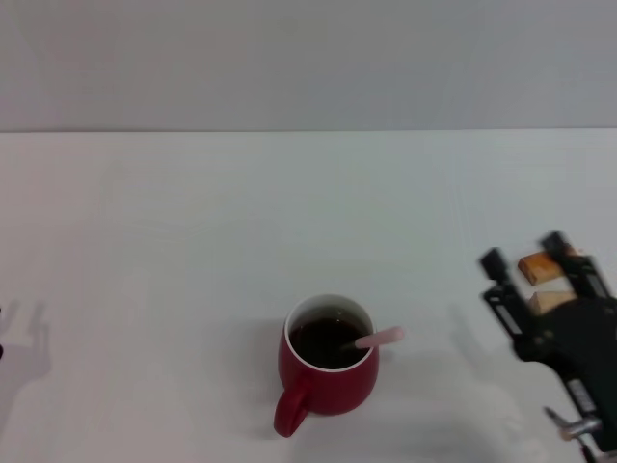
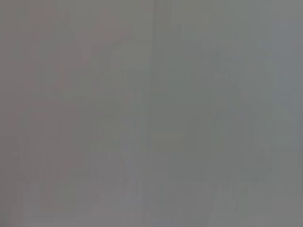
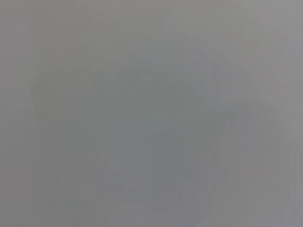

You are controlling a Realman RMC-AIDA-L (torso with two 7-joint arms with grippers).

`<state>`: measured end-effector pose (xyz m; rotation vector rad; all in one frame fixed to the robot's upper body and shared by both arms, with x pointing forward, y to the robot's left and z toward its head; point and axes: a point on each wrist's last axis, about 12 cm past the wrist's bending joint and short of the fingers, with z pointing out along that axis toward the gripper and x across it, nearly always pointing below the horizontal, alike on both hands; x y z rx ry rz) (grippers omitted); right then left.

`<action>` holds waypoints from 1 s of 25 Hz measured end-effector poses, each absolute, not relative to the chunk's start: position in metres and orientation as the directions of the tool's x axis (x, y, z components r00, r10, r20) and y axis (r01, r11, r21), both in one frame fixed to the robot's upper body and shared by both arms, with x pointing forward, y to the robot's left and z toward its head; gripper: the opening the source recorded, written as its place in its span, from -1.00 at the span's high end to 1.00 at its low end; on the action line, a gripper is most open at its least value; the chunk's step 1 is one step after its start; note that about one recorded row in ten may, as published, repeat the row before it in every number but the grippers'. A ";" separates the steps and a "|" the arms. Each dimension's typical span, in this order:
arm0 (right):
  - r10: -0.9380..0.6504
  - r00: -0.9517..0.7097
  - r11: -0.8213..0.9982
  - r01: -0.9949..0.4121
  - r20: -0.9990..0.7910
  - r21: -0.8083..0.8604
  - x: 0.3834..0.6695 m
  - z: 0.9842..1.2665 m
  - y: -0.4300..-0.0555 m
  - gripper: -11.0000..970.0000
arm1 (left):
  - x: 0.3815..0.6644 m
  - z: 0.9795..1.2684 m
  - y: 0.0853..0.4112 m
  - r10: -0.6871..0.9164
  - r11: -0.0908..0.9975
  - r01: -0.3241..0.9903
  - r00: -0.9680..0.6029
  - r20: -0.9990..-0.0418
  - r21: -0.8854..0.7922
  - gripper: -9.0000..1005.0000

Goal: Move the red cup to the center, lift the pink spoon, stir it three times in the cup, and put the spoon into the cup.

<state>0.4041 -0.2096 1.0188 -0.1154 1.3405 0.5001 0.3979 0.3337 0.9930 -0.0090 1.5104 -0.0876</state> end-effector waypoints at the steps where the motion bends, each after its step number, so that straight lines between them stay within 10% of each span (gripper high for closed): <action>1: 0.276 0.143 0.901 -0.382 -0.950 0.204 0.402 1.018 -0.214 -0.11 | 0.397 0.994 0.334 -0.062 0.997 0.050 0.065 -0.996 -0.058 0.60; 11: 0.241 0.137 0.962 -0.168 -0.961 0.217 0.380 1.006 -0.246 -0.62 | 0.396 0.997 0.336 -0.052 0.998 0.048 0.090 -0.995 -0.048 0.16; 20: 0.218 0.135 0.976 -0.043 -0.967 0.214 0.373 1.001 -0.265 -0.61 | 0.396 0.998 0.337 -0.017 0.999 0.029 0.101 -0.995 -0.014 -0.62; 25: 0.219 0.129 0.976 -0.046 -0.967 0.215 0.379 1.000 -0.265 -0.61 | 0.396 0.997 0.339 -0.017 1.000 0.014 0.095 -0.995 -0.016 -0.62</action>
